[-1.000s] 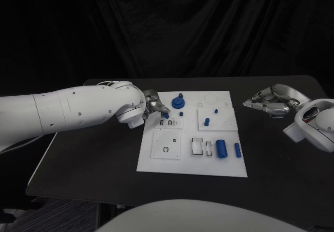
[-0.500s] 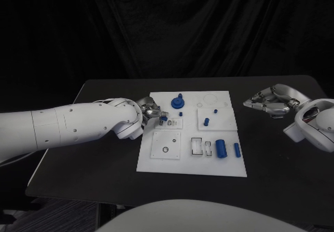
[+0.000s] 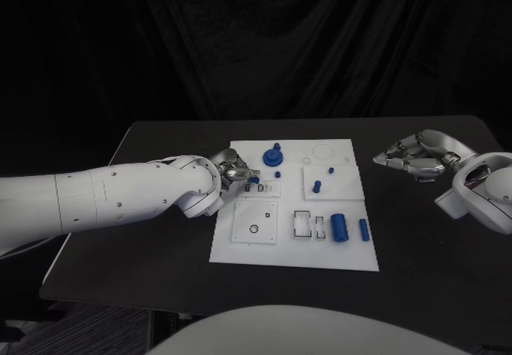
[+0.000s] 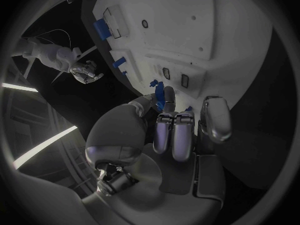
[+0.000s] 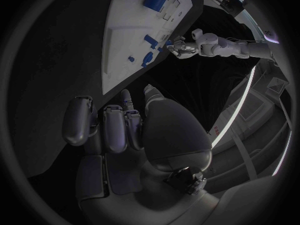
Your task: Assemble the parts on the task board
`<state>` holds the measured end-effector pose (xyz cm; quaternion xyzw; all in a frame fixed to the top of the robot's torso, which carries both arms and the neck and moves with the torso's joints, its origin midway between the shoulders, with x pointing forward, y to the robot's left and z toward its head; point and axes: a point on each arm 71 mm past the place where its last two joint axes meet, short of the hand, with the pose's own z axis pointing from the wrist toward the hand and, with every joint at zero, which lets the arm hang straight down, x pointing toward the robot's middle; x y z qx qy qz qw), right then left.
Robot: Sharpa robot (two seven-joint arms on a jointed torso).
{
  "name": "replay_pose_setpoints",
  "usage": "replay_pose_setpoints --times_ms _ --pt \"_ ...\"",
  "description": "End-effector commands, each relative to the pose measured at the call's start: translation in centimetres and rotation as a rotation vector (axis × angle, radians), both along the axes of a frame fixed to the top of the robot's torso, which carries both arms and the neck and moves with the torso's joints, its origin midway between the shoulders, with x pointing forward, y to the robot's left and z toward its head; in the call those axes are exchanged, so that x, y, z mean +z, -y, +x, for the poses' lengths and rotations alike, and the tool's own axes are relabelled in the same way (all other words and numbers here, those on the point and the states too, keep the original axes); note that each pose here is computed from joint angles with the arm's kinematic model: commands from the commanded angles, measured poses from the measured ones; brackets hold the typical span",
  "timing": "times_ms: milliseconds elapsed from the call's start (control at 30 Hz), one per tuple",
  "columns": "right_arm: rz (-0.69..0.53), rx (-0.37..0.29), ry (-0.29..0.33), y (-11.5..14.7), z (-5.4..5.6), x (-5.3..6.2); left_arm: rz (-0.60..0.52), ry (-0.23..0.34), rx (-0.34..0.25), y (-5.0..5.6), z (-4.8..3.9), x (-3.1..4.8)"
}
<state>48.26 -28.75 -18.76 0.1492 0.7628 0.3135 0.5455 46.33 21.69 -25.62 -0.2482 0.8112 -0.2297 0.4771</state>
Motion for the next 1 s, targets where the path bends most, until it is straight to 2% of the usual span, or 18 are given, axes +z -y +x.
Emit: replay_pose_setpoints --times_ms 33,400,1000 --pt "-0.004 -0.009 -0.009 0.0 0.0 -0.2 -0.005 0.010 -0.009 0.3 0.01 -0.09" --pt "-0.004 -0.010 -0.011 0.1 -0.1 -0.2 0.010 -0.029 -0.022 0.6 -0.04 -0.69" --pt "-0.004 -0.011 -0.014 0.2 -0.2 -0.2 0.017 -0.063 -0.043 1.1 -0.23 -1.52"
